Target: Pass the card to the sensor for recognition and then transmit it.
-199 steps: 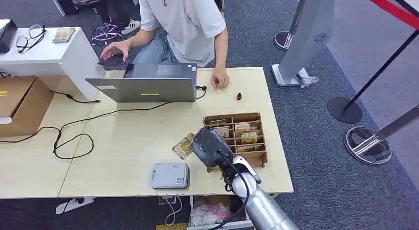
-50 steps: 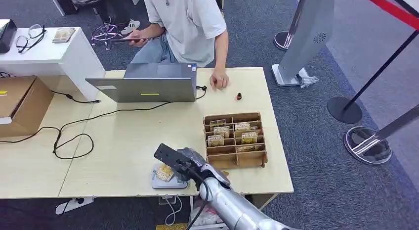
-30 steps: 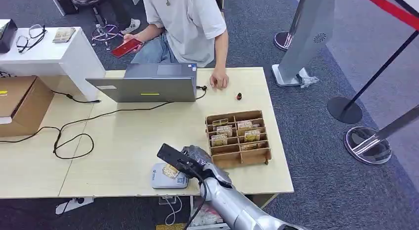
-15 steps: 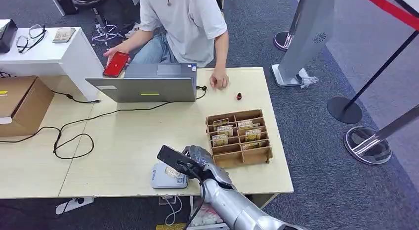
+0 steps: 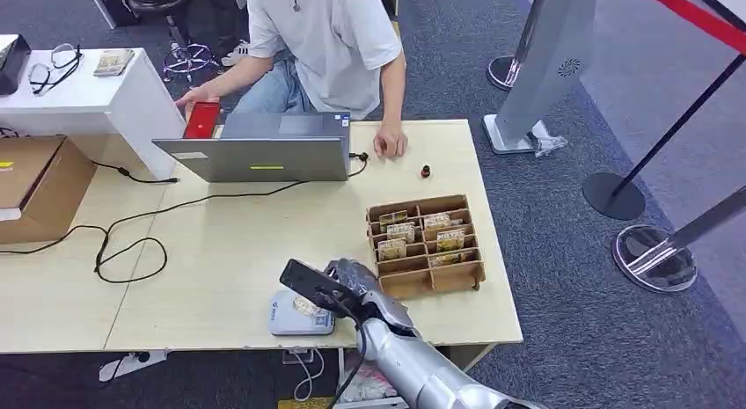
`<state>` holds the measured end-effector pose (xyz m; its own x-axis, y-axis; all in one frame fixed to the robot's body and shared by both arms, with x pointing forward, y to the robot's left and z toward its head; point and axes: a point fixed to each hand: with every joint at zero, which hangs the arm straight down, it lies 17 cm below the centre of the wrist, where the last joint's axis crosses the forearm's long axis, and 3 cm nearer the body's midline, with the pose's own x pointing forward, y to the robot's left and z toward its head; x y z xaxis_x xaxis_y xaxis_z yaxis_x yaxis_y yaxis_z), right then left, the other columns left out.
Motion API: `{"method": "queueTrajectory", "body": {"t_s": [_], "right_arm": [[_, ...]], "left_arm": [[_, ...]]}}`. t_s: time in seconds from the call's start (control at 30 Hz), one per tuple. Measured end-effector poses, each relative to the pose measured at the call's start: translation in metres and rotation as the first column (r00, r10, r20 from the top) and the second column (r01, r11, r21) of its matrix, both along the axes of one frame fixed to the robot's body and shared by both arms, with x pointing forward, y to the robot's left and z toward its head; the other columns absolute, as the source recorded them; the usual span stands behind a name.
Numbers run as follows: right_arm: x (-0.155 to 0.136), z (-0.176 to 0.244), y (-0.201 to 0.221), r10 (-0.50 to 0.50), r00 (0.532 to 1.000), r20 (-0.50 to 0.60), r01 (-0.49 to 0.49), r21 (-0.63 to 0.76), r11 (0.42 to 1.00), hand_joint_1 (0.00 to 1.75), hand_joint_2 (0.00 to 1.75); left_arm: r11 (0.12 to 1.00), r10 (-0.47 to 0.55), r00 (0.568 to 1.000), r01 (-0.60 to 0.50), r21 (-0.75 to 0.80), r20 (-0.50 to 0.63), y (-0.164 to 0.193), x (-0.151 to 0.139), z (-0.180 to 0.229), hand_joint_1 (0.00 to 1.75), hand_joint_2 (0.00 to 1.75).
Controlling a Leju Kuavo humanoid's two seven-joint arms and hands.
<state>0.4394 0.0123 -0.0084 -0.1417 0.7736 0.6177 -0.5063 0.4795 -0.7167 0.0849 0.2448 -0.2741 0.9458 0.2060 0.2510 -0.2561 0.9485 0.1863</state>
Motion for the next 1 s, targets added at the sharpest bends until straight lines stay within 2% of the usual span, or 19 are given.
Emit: {"method": "queueTrajectory", "body": {"t_s": [0.23,0.43,0.67,0.83,0.93,1.0], "right_arm": [[-0.013,0.005,0.02,0.072,0.993,-0.09,-0.055,0.18,0.982,1.75,1.75],[-0.014,0.042,0.038,0.138,0.983,-0.12,-0.08,0.396,0.915,1.75,1.75],[-0.004,0.066,0.035,0.135,0.988,-0.079,-0.085,0.455,0.886,1.75,1.75],[-0.002,0.09,0.034,0.152,0.987,-0.051,-0.099,0.548,0.83,1.75,1.75],[0.008,0.117,0.024,0.126,0.992,0.021,-0.116,0.575,0.81,1.75,1.75],[0.023,0.141,0.011,0.067,0.991,0.119,-0.122,0.547,0.828,1.75,1.75]], "left_arm": [[1.0,-0.002,1.0,0.002,0.0,0.0,0.0,0.0,0.0,0.0,0.0],[1.0,-0.002,1.0,0.002,0.0,-0.001,0.0,-0.001,0.0,0.0,0.0],[1.0,-0.002,1.0,0.002,0.0,0.001,0.0,-0.001,0.0,0.0,0.0],[1.0,-0.006,1.0,0.006,0.003,0.012,0.0,0.001,0.0,0.0,0.0],[1.0,-0.005,1.0,0.005,0.005,0.016,0.001,0.002,0.001,0.0,0.0],[1.0,0.001,1.0,-0.001,0.005,0.017,0.001,0.002,0.001,0.0,0.0]]}}
